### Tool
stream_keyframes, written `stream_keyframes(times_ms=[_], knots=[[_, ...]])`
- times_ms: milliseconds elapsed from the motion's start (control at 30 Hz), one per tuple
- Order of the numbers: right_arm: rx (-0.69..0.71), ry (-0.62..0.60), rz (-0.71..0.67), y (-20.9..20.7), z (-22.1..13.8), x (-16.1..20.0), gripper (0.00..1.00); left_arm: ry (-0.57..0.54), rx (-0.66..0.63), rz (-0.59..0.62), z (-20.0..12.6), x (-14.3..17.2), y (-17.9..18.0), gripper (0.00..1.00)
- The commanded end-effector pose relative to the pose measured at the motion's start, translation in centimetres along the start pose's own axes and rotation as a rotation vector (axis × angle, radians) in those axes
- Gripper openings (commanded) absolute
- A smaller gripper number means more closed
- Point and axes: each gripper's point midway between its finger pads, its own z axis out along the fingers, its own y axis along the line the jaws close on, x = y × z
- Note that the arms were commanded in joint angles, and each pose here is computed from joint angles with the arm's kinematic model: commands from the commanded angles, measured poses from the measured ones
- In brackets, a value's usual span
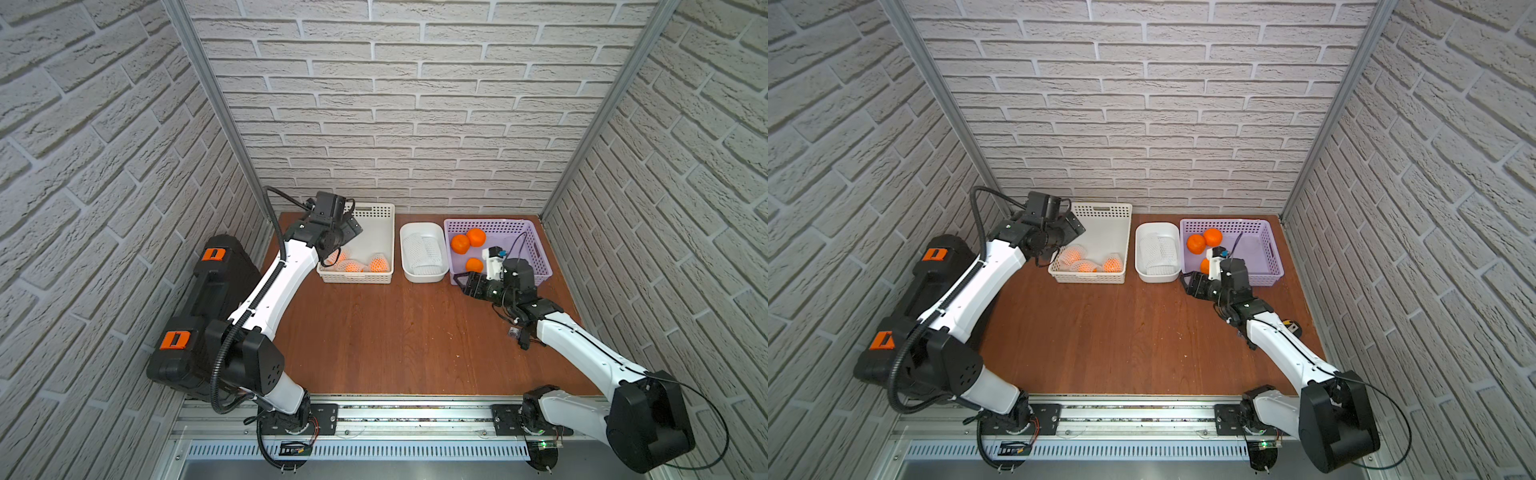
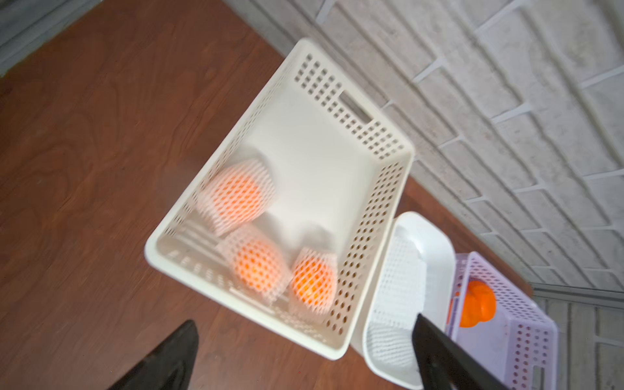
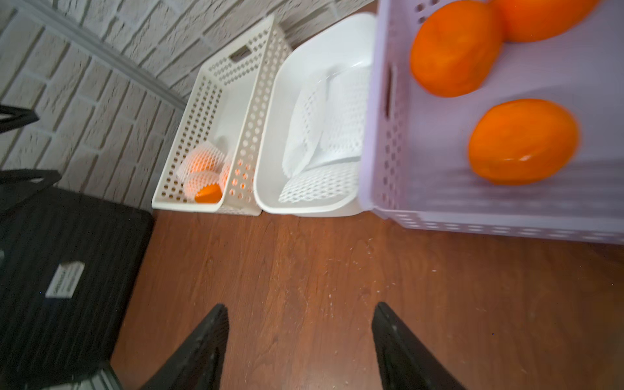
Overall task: Remove foam nets from oranges
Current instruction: Pick up the orange from the basket.
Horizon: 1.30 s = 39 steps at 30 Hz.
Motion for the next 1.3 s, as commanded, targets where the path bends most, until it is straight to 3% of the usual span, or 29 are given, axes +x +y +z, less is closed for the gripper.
stream_keyframes(times_ms=[0, 233, 400, 567, 833, 1267], knots=[[-0.094, -0.039, -0.178, 4.4, 1.0, -0.6, 0.69, 0.027, -0.07, -0.059, -0.1, 1.0, 2.3, 0.98], [-0.171, 0.018, -0.298, 7.8, 2.5, 2.4, 0.68, 0.205, -0.209, -0.099, 5.4, 3.7, 3.3, 0.96], [-0.191, 0.031, -0.324, 8.6, 2.6, 3.3, 0.67, 0.233, -0.134, -0.123, 8.7, 3.1, -0.1, 0.95], [-0.186, 0.043, -0.318, 8.4, 2.9, 3.5, 0.67, 0.274, -0.226, -0.167, 11.3, 3.4, 0.3, 0.93], [-0.186, 0.069, -0.309, 8.4, 3.5, 3.8, 0.66, 0.237, -0.263, -0.343, 11.9, 3.7, 1.0, 0.88], [-0.186, 0.099, -0.303, 8.4, 4.1, 4.1, 0.65, 0.324, -0.296, -0.412, 14.0, 5.9, 1.1, 0.86]])
